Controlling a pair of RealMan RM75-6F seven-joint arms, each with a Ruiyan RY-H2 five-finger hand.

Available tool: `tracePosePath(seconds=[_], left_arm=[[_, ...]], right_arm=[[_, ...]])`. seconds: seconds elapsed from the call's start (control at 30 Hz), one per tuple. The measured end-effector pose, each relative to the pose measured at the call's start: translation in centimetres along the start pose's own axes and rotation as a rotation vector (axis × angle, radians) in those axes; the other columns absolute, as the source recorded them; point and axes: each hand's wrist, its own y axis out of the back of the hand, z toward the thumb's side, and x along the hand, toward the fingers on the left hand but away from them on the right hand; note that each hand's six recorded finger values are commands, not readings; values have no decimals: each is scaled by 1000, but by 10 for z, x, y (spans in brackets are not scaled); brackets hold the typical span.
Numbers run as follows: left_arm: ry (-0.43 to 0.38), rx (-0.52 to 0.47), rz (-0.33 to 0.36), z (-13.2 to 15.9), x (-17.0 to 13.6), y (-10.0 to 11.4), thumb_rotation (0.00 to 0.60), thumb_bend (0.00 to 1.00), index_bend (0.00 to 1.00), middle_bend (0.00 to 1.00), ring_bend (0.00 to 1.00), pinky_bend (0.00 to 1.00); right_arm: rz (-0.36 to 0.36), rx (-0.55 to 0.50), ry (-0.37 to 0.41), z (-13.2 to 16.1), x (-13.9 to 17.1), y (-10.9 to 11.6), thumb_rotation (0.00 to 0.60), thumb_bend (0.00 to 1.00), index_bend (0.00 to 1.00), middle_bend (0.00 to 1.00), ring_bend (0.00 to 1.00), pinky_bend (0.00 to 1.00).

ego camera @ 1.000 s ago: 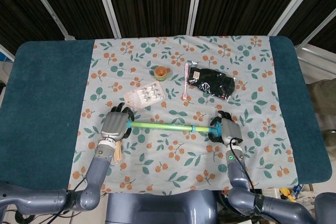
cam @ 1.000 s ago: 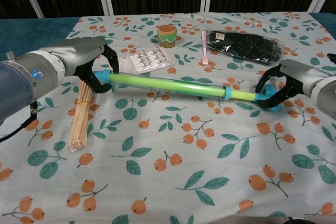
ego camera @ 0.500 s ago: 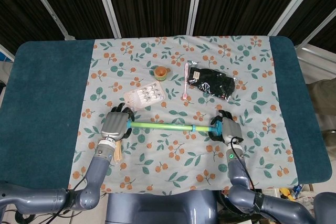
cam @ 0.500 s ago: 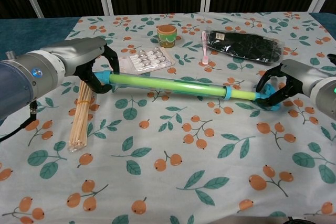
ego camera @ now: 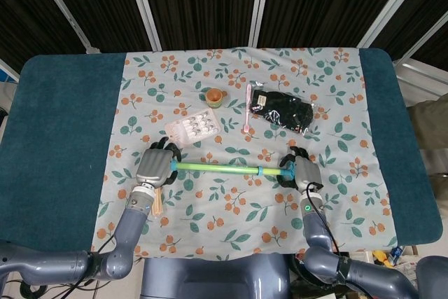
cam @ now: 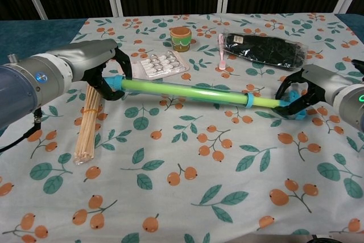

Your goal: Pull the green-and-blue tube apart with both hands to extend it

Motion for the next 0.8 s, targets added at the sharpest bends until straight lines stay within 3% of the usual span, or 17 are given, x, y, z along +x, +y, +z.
tracePosePath(seconds=[0.2, 0.33, 0.8], left_arm=[[-9, 1, 5, 2, 0, 2, 600, 446, 515, 260, 73, 197], [-7, -1, 7, 2, -1, 2, 600, 446, 516, 260, 72, 197], [-10, 6, 17, 0, -7, 7, 600, 446, 516, 260, 72, 197]], right_arm=[[-3, -2, -7, -2, 0, 2, 600, 340, 640, 154, 62, 186], [-16, 3, -2, -1, 1, 6, 600, 376, 678, 166, 63, 185], [-61, 26, 11, -4, 4, 28, 600, 466, 698, 169, 63, 185]])
